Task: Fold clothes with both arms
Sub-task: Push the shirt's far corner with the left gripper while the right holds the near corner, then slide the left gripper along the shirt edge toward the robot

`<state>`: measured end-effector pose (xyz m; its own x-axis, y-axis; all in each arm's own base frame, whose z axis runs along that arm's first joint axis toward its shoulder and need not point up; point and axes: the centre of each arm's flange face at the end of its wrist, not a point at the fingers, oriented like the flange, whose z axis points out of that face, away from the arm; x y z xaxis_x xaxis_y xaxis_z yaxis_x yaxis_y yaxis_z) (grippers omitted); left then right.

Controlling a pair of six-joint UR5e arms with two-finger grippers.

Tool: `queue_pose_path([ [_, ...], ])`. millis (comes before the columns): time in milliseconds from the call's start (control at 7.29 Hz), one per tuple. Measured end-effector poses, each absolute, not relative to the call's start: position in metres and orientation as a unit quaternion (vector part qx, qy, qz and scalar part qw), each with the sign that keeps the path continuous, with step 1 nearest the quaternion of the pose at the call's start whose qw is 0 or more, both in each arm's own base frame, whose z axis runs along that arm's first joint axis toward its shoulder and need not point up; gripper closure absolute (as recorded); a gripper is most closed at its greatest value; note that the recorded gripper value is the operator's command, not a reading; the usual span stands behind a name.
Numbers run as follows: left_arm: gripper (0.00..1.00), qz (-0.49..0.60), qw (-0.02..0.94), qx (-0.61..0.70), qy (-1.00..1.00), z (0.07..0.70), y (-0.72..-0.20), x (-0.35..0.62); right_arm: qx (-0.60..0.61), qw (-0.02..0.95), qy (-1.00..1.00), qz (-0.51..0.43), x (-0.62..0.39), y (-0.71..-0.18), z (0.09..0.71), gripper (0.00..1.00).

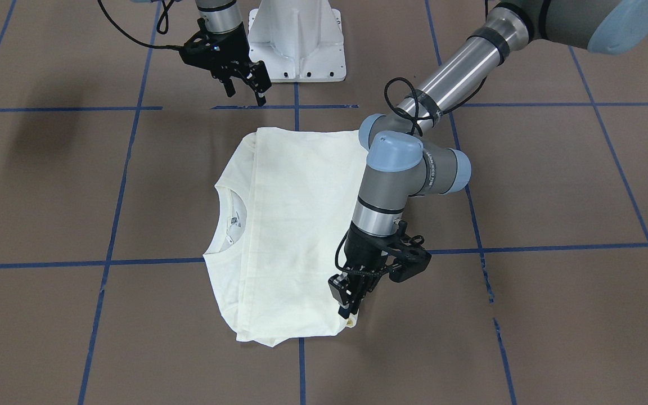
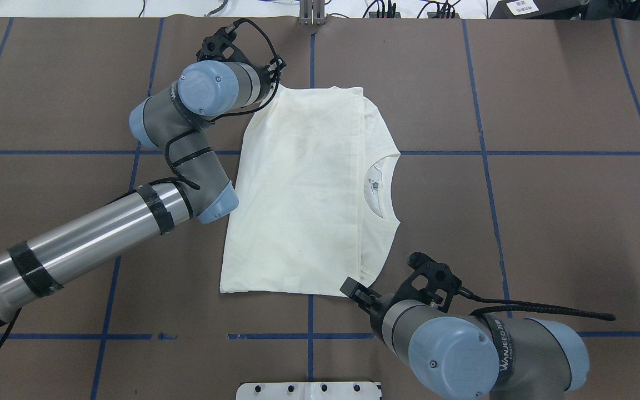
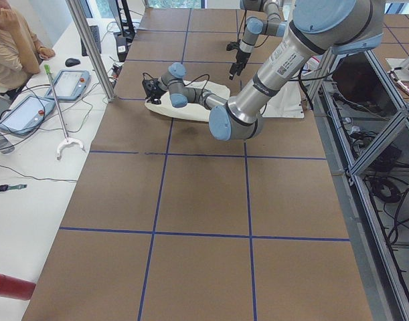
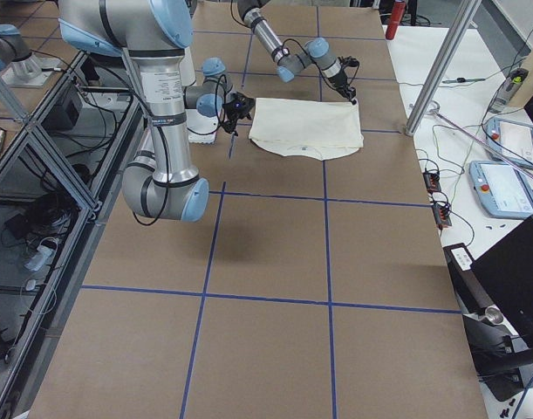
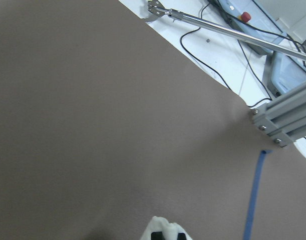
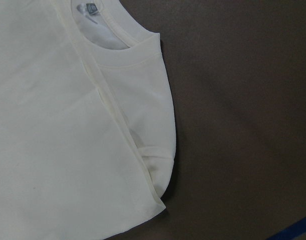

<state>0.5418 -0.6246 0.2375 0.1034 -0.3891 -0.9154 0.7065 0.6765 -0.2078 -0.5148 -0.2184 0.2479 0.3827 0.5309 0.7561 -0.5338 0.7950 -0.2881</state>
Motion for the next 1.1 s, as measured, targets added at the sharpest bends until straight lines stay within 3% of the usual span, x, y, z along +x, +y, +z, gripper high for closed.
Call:
queue_pose_path([
  [137, 0.6, -0.365, 0.725, 0.126, 0.571, 0.241, -0.597, 0.524, 0.007, 0.829, -0.454, 0.326, -0.521, -0.226, 0.245, 0.0],
  [412, 0.6, -0.35, 0.721, 0.116, 0.586, 0.257, -0.56, 0.493, 0.015, 0.832, -0.441, 0.336, -0.542, -0.239, 0.251, 0.12],
  [960, 0.6, -0.341, 0.728, 0.107, 0.585, 0.265, -0.54, 0.503, 0.023, 0.839, -0.417, 0.349, -0.575, -0.257, 0.264, 0.18],
  [1098, 0.6, -0.34, 0.729, 0.106, 0.585, 0.266, -0.538, 0.505, 0.024, 0.841, -0.412, 0.35, -0.579, -0.258, 0.267, 0.26],
])
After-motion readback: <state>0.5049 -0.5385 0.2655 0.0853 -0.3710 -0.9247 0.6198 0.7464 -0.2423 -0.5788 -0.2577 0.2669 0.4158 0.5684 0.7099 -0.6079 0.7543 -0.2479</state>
